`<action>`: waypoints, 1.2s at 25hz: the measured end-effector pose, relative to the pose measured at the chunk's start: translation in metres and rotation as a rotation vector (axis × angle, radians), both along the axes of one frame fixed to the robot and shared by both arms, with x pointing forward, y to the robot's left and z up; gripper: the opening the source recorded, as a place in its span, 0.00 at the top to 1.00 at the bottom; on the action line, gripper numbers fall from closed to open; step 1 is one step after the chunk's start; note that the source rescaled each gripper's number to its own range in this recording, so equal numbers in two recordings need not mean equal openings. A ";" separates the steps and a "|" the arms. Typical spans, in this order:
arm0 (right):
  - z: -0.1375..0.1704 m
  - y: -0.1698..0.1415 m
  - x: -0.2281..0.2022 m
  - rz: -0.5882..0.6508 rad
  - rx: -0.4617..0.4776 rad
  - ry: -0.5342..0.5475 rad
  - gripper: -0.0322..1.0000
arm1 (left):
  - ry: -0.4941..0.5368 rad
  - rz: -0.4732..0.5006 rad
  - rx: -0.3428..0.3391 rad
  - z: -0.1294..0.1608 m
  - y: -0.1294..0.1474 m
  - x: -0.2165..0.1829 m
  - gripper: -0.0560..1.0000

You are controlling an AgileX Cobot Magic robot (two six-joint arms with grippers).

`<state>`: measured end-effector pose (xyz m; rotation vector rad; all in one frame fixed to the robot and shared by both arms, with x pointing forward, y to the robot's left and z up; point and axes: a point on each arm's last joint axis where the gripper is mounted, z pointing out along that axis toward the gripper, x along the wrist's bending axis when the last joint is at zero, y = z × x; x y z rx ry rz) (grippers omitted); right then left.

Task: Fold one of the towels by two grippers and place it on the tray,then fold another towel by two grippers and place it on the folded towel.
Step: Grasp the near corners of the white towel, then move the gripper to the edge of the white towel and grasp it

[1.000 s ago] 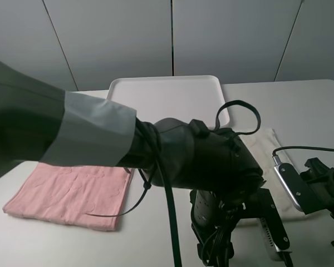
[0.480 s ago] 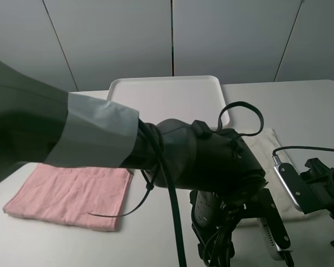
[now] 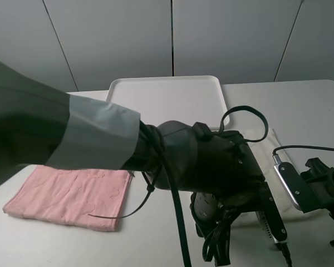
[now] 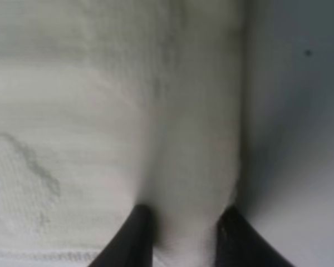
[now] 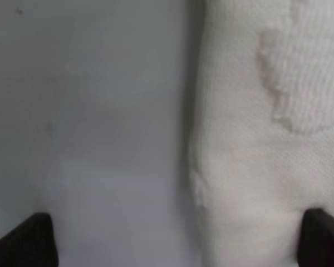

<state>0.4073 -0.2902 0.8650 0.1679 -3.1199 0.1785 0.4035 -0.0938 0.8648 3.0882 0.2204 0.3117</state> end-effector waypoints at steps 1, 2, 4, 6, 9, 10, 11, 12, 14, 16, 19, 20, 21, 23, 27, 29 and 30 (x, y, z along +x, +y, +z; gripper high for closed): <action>0.000 0.000 0.000 -0.001 0.000 0.000 0.06 | -0.023 0.008 -0.002 0.000 0.000 0.002 0.66; 0.000 0.000 0.000 -0.001 0.000 0.000 0.06 | -0.048 0.014 -0.002 0.000 0.000 0.004 0.71; 0.000 0.000 0.000 -0.002 0.000 0.000 0.06 | -0.080 0.012 0.004 0.000 0.000 0.007 0.86; 0.000 0.000 0.000 -0.003 0.000 0.000 0.06 | -0.095 0.002 0.012 -0.001 0.001 0.008 0.94; 0.000 0.000 0.000 -0.003 0.000 0.000 0.09 | -0.103 -0.005 0.017 -0.002 0.001 0.009 0.95; 0.000 0.000 0.000 -0.005 0.001 -0.003 0.12 | -0.103 -0.006 0.017 -0.002 0.001 0.009 0.95; 0.000 0.000 0.001 -0.005 0.002 -0.006 0.17 | -0.103 -0.006 0.017 -0.002 0.001 0.009 0.95; 0.000 0.000 0.001 -0.007 0.003 -0.010 0.25 | -0.104 -0.007 0.017 -0.002 0.001 0.009 0.95; 0.000 0.001 0.002 -0.018 0.005 -0.017 0.48 | -0.104 -0.007 0.017 -0.002 0.001 0.009 0.95; 0.000 0.001 0.003 -0.038 0.009 -0.028 0.73 | -0.104 -0.007 0.017 -0.002 0.001 0.009 0.95; 0.000 0.001 0.004 -0.053 0.015 -0.046 0.96 | -0.105 -0.009 0.017 -0.002 0.001 0.009 0.95; 0.000 0.001 0.004 -0.056 0.016 -0.046 0.96 | -0.105 -0.009 0.017 -0.002 0.001 0.009 0.95; 0.000 0.001 0.004 -0.056 0.016 -0.046 0.96 | -0.105 -0.009 0.017 -0.002 0.001 0.009 0.95; 0.000 0.001 0.004 -0.060 0.016 -0.047 0.96 | -0.101 -0.012 0.018 -0.002 0.001 0.009 0.95; 0.000 0.001 0.004 -0.099 0.017 -0.051 0.96 | -0.091 -0.009 0.007 -0.002 0.000 0.009 0.95; 0.002 0.002 0.005 -0.128 0.022 -0.064 0.96 | -0.083 0.007 -0.010 0.000 0.001 0.012 0.95; 0.003 0.002 0.005 -0.143 0.030 -0.076 0.96 | -0.079 0.016 -0.020 0.002 0.001 0.013 0.95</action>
